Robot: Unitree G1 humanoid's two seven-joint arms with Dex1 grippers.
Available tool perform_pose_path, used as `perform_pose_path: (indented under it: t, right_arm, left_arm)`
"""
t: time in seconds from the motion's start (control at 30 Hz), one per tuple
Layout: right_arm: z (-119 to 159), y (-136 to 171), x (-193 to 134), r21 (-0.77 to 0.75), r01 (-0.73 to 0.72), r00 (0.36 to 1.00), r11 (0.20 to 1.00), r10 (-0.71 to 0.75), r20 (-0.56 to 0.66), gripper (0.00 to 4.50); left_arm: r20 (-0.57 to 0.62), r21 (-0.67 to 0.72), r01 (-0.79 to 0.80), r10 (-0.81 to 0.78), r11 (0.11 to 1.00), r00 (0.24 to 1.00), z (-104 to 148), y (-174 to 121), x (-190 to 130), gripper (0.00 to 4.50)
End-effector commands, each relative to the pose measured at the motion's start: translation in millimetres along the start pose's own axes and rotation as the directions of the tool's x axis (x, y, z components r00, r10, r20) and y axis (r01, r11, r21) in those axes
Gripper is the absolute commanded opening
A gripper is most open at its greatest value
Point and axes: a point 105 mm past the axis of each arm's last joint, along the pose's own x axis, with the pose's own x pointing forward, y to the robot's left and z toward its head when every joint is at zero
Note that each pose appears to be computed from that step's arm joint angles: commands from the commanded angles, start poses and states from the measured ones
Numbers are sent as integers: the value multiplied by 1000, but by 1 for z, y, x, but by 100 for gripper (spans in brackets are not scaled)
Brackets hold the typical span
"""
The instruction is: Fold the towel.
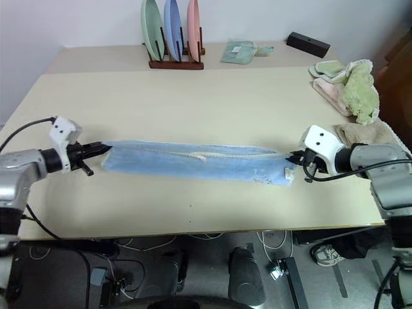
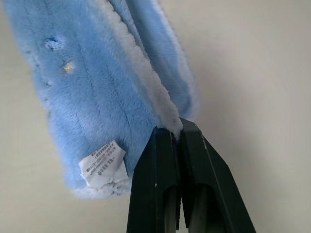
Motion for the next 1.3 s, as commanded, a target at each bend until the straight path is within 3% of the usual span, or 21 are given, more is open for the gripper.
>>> perform_pose_path:
  t: [0.03, 0.33, 0.43, 0.47, 0.57, 0.67, 0.87, 0.97, 1.17, 1.3]
  right_arm:
    - [4, -10, 0, -14, 50, 999, 999, -50, 18, 4]
    - [6, -15, 7, 5, 104, 993, 995, -104, 52, 4]
    - [9, -22, 7, 20, 145, 987, 989, -146, 63, 85]
    - [10, -25, 7, 23, 159, 985, 987, -160, 67, 147]
    - [13, -31, 6, 22, 203, 976, 979, -204, 78, 279]
    - [13, -39, 6, 22, 259, 962, 966, -260, 77, 285]
    - [2, -60, 4, 41, 431, 902, 902, -432, 29, 285]
    - [0, -61, 0, 59, 464, 884, 884, -466, 24, 285]
    - [11, -45, -21, 117, 415, 901, 902, -426, 88, 285]
    - [33, -11, -32, 327, 218, 922, 920, -304, 239, 418]
  left_arm:
    - [-11, 20, -16, 16, 1000, 1000, 1, 6, 5, 0]
    - [-48, -16, -13, 12, 1000, 999, -12, 6, 6, 0]
    - [-41, -49, -20, 18, 999, 999, -13, 8, 5, 87]
    - [-36, -52, -29, 27, 998, 999, -12, 9, 4, 147]
    - [-1, -75, -78, 79, 994, 997, -6, 16, 3, 281]
    - [60, -119, -146, 154, 982, 986, 4, 26, 4, 441]
    - [51, -289, -455, 488, 842, 871, 1, 65, 9, 441]
    - [40, -396, -494, 553, 774, 833, -4, 72, 9, 441]
    - [154, -344, -402, 473, 849, 868, 12, 60, 2, 441]
    - [278, -263, -286, 356, 921, 892, 39, 42, -4, 450]
